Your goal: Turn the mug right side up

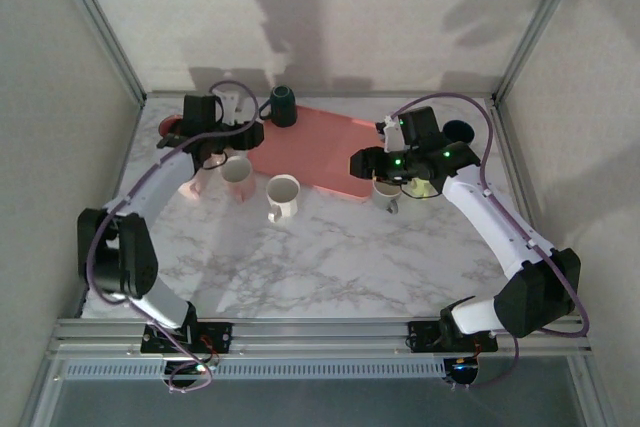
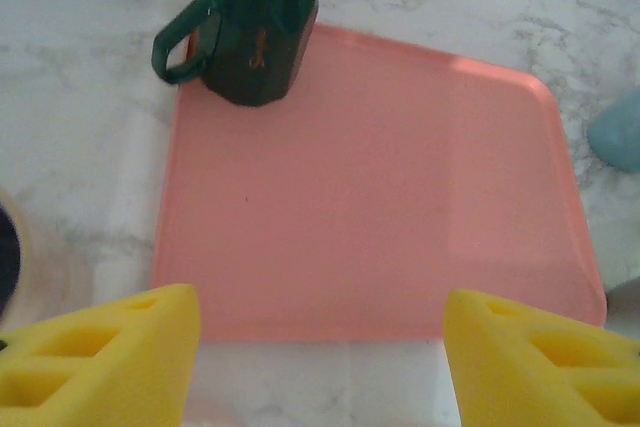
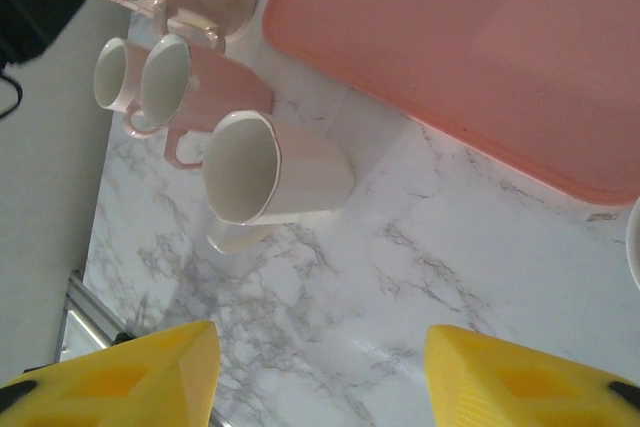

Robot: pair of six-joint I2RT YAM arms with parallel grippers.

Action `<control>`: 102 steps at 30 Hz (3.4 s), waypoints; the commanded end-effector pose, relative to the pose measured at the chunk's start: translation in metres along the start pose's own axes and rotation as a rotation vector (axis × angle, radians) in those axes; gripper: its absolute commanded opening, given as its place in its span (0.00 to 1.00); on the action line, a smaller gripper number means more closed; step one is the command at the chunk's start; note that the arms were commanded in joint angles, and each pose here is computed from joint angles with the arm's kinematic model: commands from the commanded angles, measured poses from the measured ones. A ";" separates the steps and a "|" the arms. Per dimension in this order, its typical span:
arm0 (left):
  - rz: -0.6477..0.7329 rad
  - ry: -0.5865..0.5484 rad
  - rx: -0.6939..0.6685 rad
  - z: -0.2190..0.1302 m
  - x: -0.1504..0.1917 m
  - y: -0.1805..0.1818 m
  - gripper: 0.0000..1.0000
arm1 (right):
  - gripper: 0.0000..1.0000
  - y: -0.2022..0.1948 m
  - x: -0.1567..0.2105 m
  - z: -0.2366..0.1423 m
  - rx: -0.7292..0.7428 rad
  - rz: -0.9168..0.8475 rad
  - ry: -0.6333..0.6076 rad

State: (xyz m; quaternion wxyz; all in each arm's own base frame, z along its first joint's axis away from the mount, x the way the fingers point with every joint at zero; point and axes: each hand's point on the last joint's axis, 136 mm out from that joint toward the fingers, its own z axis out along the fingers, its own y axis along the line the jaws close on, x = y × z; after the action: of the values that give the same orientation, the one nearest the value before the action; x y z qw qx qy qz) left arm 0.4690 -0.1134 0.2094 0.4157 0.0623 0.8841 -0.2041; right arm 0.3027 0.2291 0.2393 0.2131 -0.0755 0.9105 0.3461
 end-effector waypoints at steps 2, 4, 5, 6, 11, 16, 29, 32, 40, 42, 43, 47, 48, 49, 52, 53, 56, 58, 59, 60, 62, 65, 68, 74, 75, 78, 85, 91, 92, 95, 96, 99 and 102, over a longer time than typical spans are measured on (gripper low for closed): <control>0.085 -0.066 0.063 0.018 -0.043 0.004 0.66 | 0.58 0.004 -0.008 -0.008 -0.008 -0.016 -0.014; 0.087 -0.073 0.067 0.029 -0.053 0.009 0.66 | 0.58 0.003 -0.009 -0.007 -0.006 -0.014 -0.014; 0.083 -0.073 0.070 0.036 -0.057 0.011 0.66 | 0.58 0.002 -0.009 -0.006 -0.006 -0.012 -0.013; 0.077 -0.074 0.071 0.041 -0.061 0.013 0.66 | 0.58 0.001 -0.010 -0.005 -0.005 -0.009 -0.014; 0.035 -0.078 0.086 0.070 -0.076 0.020 0.70 | 0.58 0.000 -0.014 -0.001 -0.008 -0.001 -0.014; -0.018 -0.104 0.087 0.095 -0.089 0.030 0.70 | 0.59 0.000 -0.017 0.004 -0.016 0.004 -0.003; -0.141 -0.092 0.086 0.169 -0.090 0.054 0.65 | 0.59 -0.005 -0.017 0.011 -0.026 0.024 0.020; -0.154 -0.086 0.088 0.179 -0.083 0.058 0.63 | 0.59 -0.007 -0.016 0.012 -0.024 0.032 0.025; -0.145 -0.059 0.099 0.197 -0.066 0.058 0.62 | 0.60 -0.007 -0.015 0.015 -0.035 0.048 0.037; -0.129 -0.049 0.100 0.202 -0.060 0.057 0.62 | 0.60 -0.006 -0.015 0.014 -0.037 0.050 0.037; -0.123 -0.045 0.093 0.204 -0.058 0.059 0.62 | 0.60 -0.006 -0.015 0.013 -0.037 0.053 0.037; -0.108 -0.009 0.091 0.214 -0.043 0.058 0.61 | 0.60 -0.005 -0.015 0.012 -0.037 0.055 0.035; -0.100 0.002 0.091 0.216 -0.039 0.057 0.61 | 0.60 -0.005 -0.015 0.011 -0.036 0.056 0.034; -0.092 0.017 0.092 0.218 -0.034 0.056 0.60 | 0.60 -0.006 -0.015 0.011 -0.034 0.061 0.034; -0.065 0.069 0.105 0.218 -0.021 0.047 0.59 | 0.60 -0.006 -0.014 0.011 -0.034 0.066 0.034; -0.056 0.087 0.111 0.218 -0.017 0.043 0.59 | 0.60 -0.007 -0.014 0.011 -0.032 0.068 0.034; -0.022 0.140 0.131 0.214 0.000 0.029 0.57 | 0.60 -0.006 -0.014 0.011 -0.034 0.069 0.031; -0.006 0.167 0.145 0.208 0.010 0.018 0.57 | 0.60 -0.006 -0.015 0.011 -0.035 0.070 0.029; 0.002 0.179 0.154 0.205 0.015 0.013 0.56 | 0.60 -0.006 -0.015 0.011 -0.036 0.071 0.029; 0.009 0.186 0.166 0.202 0.020 0.006 0.56 | 0.60 -0.006 -0.016 0.012 -0.038 0.073 0.029; 0.023 0.198 0.182 0.196 0.028 -0.007 0.56 | 0.60 -0.005 -0.016 0.012 -0.042 0.073 0.029; 0.003 0.196 0.227 0.185 0.031 -0.028 0.54 | 0.60 -0.005 -0.016 0.013 -0.046 0.075 0.031; -0.035 0.169 0.243 0.171 0.020 -0.038 0.54 | 0.60 -0.005 -0.015 0.012 -0.043 0.078 0.033; 0.024 0.097 0.228 0.132 -0.006 -0.047 0.60 | 0.61 -0.007 -0.011 0.007 -0.031 0.073 0.021; 0.055 0.087 0.240 0.123 -0.007 -0.051 0.61 | 0.61 -0.008 -0.010 0.007 -0.029 0.074 0.020; 0.159 0.050 0.245 0.100 -0.004 -0.055 0.62 | 0.61 -0.010 -0.007 0.007 -0.027 0.079 0.020; 0.377 0.113 0.250 0.080 0.021 -0.044 0.64 | 0.61 -0.009 -0.007 0.007 -0.035 0.076 0.024; 0.540 0.118 0.257 0.082 0.031 -0.029 0.65 | 0.61 -0.007 -0.008 0.005 -0.037 0.076 0.021; 0.577 0.125 0.257 0.084 0.034 -0.027 0.65 | 0.61 -0.007 -0.008 0.004 -0.036 0.075 0.020; 0.679 0.129 0.245 0.089 0.037 -0.021 0.65 | 0.61 -0.008 -0.008 0.003 -0.030 0.075 0.017; 0.711 0.127 0.239 0.092 0.037 -0.019 0.65 | 0.61 -0.008 -0.007 0.003 -0.029 0.077 0.019; 0.753 0.148 0.236 0.100 0.040 -0.015 0.65 | 0.61 -0.008 -0.007 0.004 -0.031 0.079 0.021; 0.747 0.184 0.240 0.109 0.043 -0.012 0.65 | 0.61 -0.008 -0.009 0.005 -0.032 0.082 0.019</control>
State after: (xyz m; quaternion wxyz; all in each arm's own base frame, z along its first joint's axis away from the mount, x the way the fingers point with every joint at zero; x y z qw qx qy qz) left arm 0.5124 -0.1726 0.1314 0.3902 0.4181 0.8070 -0.1474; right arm 0.3168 0.2277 0.2257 0.1820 -0.0477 0.9141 0.3591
